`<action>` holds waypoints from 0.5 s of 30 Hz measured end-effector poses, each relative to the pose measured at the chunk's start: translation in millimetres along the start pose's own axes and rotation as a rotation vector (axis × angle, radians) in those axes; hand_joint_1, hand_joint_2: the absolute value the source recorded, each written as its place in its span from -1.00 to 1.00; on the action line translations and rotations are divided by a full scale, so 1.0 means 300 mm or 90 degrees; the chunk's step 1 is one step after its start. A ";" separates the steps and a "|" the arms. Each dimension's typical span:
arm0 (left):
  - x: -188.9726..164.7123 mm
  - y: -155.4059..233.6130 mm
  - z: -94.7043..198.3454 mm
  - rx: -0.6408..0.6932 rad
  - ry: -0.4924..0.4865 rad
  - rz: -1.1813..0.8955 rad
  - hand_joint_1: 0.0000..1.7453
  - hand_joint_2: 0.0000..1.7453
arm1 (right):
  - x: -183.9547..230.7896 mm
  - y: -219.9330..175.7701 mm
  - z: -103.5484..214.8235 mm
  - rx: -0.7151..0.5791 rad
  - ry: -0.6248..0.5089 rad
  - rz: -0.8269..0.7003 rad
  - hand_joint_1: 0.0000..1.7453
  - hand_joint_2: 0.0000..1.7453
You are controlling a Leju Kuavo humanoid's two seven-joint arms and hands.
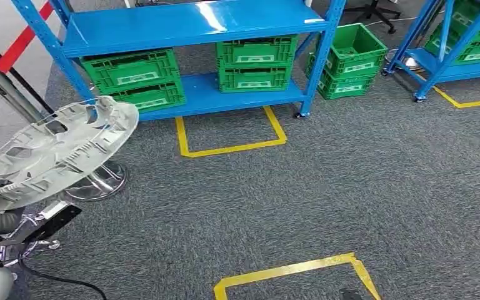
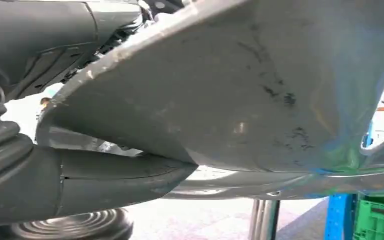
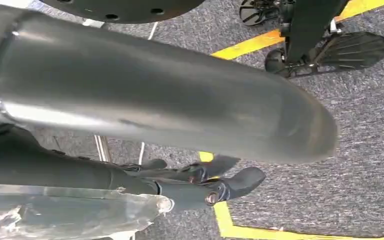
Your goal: Take the parts from the cabinet and place them on the table.
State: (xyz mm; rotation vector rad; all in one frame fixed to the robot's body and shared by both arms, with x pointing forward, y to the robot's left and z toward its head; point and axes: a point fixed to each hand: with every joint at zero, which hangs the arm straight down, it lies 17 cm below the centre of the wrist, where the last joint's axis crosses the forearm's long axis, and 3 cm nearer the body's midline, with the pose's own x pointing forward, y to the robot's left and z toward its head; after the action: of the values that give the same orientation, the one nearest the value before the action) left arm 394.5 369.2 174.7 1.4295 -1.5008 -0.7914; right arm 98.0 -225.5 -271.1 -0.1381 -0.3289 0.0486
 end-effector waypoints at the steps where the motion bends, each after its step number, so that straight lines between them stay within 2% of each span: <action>1: -0.001 0.000 0.000 0.000 0.001 0.000 1.00 1.00 | 0.000 0.000 0.000 0.000 0.001 0.000 -1.00 -1.00; 15: -0.019 -0.009 -0.006 -0.012 0.015 -0.006 1.00 1.00 | -0.014 -0.007 0.000 -0.017 0.015 0.003 -1.00 -1.00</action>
State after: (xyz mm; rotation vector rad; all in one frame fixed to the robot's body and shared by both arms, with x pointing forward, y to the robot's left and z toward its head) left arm 397.0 374.6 171.9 1.4286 -1.4649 -0.7903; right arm 94.2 -227.7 -271.9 -0.1653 -0.3057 0.0476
